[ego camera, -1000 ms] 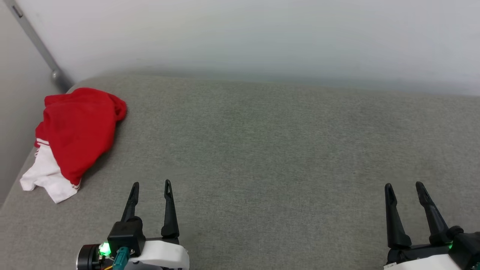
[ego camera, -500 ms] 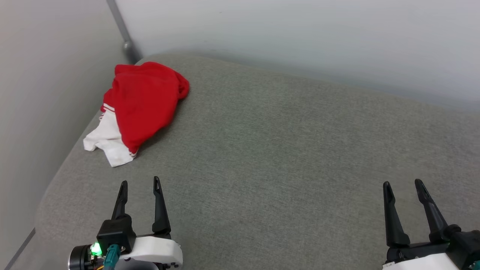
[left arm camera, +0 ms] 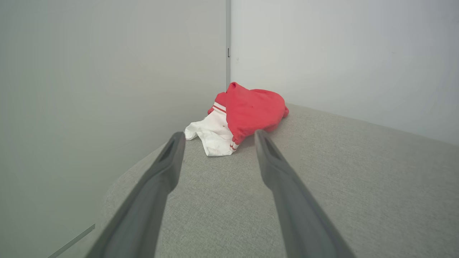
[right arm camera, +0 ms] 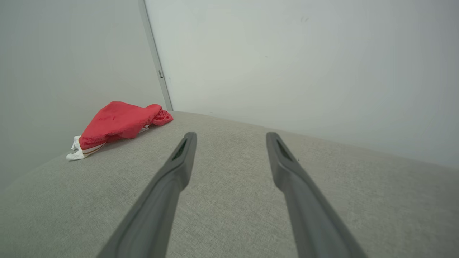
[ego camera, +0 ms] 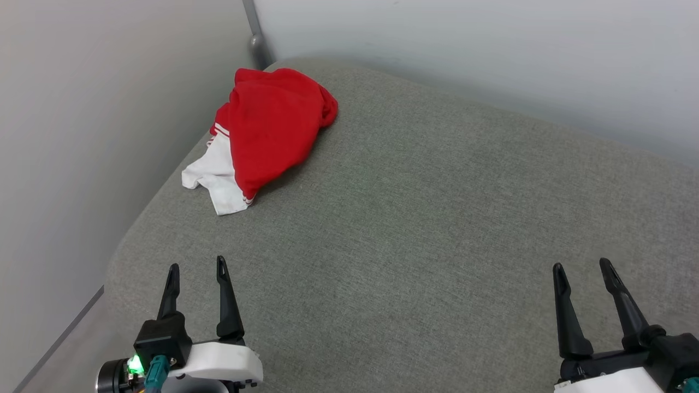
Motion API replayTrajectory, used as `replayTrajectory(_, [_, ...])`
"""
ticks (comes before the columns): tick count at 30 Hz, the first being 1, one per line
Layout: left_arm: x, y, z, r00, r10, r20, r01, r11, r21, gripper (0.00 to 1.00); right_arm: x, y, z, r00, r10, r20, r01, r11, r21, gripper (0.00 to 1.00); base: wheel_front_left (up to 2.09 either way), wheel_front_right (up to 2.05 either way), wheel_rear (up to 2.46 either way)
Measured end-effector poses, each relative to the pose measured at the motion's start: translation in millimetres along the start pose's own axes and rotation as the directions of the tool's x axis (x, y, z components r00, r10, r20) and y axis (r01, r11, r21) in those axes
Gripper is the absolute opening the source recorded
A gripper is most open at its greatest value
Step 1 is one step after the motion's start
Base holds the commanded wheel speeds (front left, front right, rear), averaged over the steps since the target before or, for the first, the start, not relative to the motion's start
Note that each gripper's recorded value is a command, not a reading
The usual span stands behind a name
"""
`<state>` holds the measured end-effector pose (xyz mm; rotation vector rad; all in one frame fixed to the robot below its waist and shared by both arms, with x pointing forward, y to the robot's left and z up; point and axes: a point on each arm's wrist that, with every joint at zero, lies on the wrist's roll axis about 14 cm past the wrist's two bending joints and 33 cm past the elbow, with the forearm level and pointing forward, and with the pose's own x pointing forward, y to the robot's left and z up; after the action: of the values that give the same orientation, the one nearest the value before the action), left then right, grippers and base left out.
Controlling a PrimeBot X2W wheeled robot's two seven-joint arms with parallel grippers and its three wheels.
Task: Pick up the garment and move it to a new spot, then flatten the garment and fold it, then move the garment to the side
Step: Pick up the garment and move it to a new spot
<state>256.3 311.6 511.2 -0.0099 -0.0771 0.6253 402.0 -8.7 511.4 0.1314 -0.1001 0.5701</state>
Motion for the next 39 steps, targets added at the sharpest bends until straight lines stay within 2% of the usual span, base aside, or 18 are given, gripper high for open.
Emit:
replayTrajectory(8, [4, 2, -3, 1.0, 0.008, -0.01, -0.008, 1.0, 0.004, 1.0, 4, 0, -2, 1.0, 0.003, -0.001, -0.003, 1.0, 0.004, 1.0, 0.0, 0.0, 0.0])
replayTrajectory(13, [29, 0, 12, 0.999, -0.018, 0.042, 0.017, 1.0, 0.024, 1.0, 6, -6, -5, 1.0, -0.012, -0.002, 0.012, 1.0, 0.0, 1.0, 0.0, 0.0, 0.0])
replayTrajectory(22, [120, -7, 86, 0.962, -0.103, 0.254, 0.063, 0.985, 0.161, 1.0, 20, -33, -13, 0.998, -0.068, 0.01, 0.068, 0.998, -0.014, 1.0, 0.0, 0.0, 0.0])
replayTrajectory(27, [174, -22, 116, 0.935, -0.156, 0.318, 0.084, 0.97, 0.23, 1.0, 22, -59, -25, 0.992, -0.129, -0.003, 0.129, 0.991, -0.017, 1.0, 0.0, 0.0, 0.0])
replayTrajectory(33, [234, -46, 127, 0.931, -0.222, 0.29, 0.124, 0.939, 0.322, 1.0, 22, -86, -41, 0.981, -0.192, -0.021, 0.192, 0.981, -0.023, 1.0, 0.0, 0.0, 0.0])
replayTrajectory(39, [283, -65, 104, 0.96, -0.264, 0.094, 0.206, 0.893, 0.4, 1.0, 19, -112, -54, 0.966, -0.255, -0.034, 0.254, 0.967, -0.032, 1.0, 0.0, 0.0, 0.0])
